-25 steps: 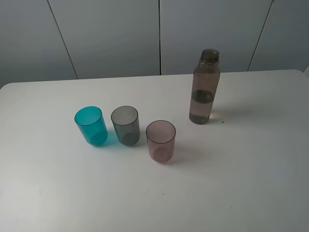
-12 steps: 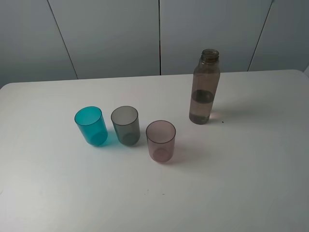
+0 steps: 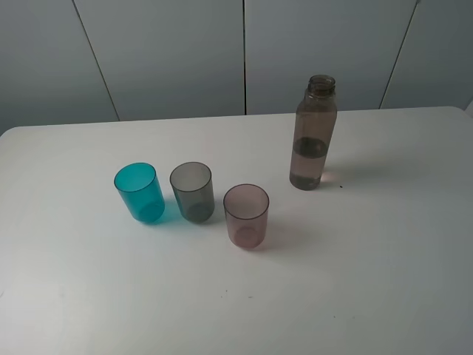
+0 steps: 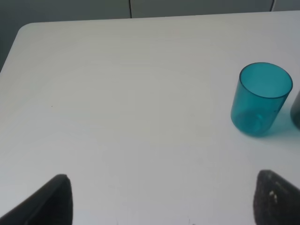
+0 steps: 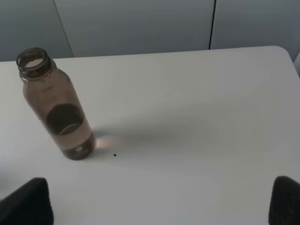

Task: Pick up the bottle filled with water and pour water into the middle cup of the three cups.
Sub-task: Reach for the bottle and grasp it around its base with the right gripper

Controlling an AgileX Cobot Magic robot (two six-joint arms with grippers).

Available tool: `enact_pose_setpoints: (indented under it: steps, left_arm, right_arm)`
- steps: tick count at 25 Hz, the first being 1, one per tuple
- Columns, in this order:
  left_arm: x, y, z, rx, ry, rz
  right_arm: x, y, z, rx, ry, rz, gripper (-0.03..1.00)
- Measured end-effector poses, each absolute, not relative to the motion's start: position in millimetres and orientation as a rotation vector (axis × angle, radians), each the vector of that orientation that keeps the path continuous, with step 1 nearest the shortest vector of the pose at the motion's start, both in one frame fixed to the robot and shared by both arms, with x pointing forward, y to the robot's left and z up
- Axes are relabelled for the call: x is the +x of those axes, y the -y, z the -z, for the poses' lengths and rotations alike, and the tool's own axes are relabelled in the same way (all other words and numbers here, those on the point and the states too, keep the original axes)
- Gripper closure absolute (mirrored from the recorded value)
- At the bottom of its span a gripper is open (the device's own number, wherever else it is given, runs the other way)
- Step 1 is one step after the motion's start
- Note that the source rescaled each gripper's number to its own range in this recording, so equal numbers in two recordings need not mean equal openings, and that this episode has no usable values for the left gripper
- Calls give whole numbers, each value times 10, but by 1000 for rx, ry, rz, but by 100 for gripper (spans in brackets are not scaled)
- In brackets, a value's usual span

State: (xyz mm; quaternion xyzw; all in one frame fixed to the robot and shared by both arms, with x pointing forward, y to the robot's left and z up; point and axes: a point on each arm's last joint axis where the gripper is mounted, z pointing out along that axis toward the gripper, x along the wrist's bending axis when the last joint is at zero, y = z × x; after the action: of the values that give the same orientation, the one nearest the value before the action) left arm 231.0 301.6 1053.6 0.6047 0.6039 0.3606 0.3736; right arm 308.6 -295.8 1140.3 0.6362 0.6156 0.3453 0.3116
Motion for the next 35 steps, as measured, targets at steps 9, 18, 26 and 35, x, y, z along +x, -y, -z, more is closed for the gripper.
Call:
enact_pose_setpoints:
  steps: [9,18,26,35]
  left_arm:
    - [2310,-3016,-10536,1549,-1547,-924]
    - [2310,-3016,-10536,1549,-1547,-924]
    - [2310,-3016,-10536,1549,-1547,-924]
    - [2310,-3016,-10536,1549,-1547,-924]
  right_arm:
    - [3712,2894,-11292,1687,-1692,-938,-3]
    - [4021,2415,-10690,1467,-1907,-1092,-3]
    - [4237,2342,-10052,1509,-1942,-1024,-3]
    - [4566,2255,-9646,1518,-1927,-997,-3]
